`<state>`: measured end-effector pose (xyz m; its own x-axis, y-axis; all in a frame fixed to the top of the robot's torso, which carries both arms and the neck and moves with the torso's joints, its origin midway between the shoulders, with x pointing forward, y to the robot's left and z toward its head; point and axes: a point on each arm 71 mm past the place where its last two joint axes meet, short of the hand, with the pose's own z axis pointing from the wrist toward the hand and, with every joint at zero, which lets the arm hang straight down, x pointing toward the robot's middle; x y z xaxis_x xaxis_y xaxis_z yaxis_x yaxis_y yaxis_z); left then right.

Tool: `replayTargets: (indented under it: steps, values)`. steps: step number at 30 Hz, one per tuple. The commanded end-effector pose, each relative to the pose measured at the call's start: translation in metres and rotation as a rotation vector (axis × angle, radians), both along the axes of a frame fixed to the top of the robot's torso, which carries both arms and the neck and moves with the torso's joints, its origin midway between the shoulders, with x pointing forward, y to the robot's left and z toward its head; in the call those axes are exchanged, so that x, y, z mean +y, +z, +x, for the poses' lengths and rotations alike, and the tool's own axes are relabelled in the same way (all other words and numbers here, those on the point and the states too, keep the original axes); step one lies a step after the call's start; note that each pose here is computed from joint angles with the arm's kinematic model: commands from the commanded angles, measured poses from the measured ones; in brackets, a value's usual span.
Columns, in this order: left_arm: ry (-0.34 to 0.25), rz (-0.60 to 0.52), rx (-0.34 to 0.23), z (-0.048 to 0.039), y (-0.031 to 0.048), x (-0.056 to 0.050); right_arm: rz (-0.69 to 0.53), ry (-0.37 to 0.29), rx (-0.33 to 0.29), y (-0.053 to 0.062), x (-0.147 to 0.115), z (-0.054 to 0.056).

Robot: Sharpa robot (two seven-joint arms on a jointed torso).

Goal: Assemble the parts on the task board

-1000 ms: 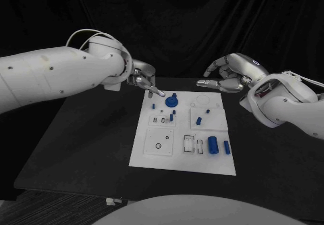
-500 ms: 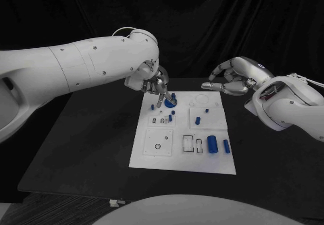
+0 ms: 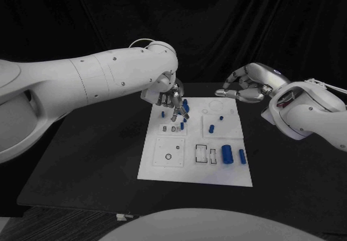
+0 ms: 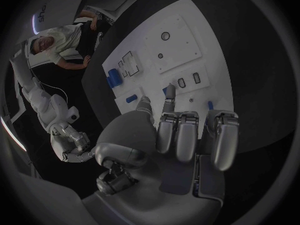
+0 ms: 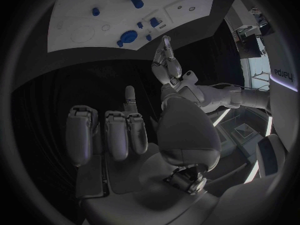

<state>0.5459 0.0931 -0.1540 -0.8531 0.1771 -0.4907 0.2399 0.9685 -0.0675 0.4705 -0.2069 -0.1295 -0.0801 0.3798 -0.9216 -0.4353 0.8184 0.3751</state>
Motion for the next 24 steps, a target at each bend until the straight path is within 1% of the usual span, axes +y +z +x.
replayTargets:
  steps: [1, 8, 13, 19, 24]
  values:
    - [0.043, -0.014, -0.016, 0.001, -0.0041, 0.0, -0.004, -0.016, 0.024, -0.003, -0.001, 0.0]
    - [0.067, -0.032, -0.022, 0.002, -0.0131, 0.0, -0.007, -0.017, 0.032, -0.006, -0.001, 0.0]
    - [0.072, -0.028, -0.043, 0.0029, -0.0192, -0.002, -0.009, -0.019, 0.036, -0.008, -0.002, 0.001]
    - [0.078, -0.027, -0.061, 0.004, -0.0249, -0.002, -0.011, -0.021, 0.039, -0.009, -0.003, 0.001]
    - [0.084, -0.032, -0.073, 0.0043, -0.0289, -0.005, -0.012, -0.022, 0.039, -0.009, -0.003, 0.001]
